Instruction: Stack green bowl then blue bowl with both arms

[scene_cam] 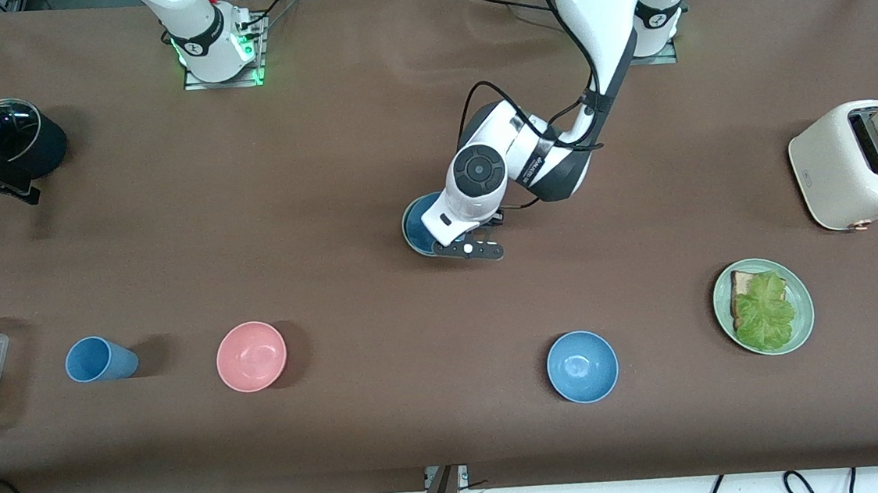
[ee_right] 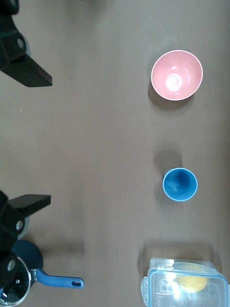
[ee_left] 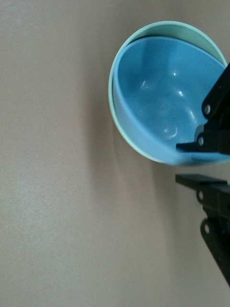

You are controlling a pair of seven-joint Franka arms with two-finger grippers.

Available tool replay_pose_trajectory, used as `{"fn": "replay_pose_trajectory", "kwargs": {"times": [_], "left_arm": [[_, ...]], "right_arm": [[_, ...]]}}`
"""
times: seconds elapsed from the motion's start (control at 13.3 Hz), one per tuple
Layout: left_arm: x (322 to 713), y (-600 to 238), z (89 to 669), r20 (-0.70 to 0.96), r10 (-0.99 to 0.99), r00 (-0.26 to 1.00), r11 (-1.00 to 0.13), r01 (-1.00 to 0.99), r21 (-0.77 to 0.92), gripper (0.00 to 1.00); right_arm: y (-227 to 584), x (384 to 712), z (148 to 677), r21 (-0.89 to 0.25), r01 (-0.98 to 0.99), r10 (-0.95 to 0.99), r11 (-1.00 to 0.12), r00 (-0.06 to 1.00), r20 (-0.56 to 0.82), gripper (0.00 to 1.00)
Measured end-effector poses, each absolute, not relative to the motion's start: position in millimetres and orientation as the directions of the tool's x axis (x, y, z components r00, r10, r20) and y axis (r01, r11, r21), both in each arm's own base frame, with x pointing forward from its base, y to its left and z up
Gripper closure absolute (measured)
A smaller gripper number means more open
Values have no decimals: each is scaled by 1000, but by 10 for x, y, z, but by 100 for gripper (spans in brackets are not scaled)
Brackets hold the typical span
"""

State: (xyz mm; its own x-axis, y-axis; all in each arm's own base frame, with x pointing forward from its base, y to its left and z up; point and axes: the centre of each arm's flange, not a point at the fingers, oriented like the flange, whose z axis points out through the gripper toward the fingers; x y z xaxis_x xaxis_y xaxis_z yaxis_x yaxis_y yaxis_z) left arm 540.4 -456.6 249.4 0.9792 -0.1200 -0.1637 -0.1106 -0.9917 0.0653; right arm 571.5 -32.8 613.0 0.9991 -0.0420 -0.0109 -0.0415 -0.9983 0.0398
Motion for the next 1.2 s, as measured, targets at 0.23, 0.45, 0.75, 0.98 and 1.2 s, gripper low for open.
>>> {"fn": "replay_pose_trajectory", "kwargs": {"times": [0.23,0.45,0.75,0.98,1.2], "left_arm": [[5427,-4572,2529,-156,-118,981,-992,-108,69,39],[5475,-4551,2711,-148,-114,982,-992,-105,70,8],[5748,-4048,3597,-117,-42,992,-999,-39,32,0],[5991,-3281,4437,-67,68,995,-998,69,13,0],[5998,-2725,4983,-69,143,987,-990,143,3,0]], "right_arm": [[-328,5715,6130,40,-42,-42,-998,999,-11,1],[-328,5715,6130,40,-42,-42,-998,999,-11,1],[-328,5715,6129,40,-42,-42,-998,999,-11,1],[-329,5715,6130,40,-42,-42,-998,999,-11,1],[-328,5715,6130,40,-42,-42,-998,999,-11,1]]}}
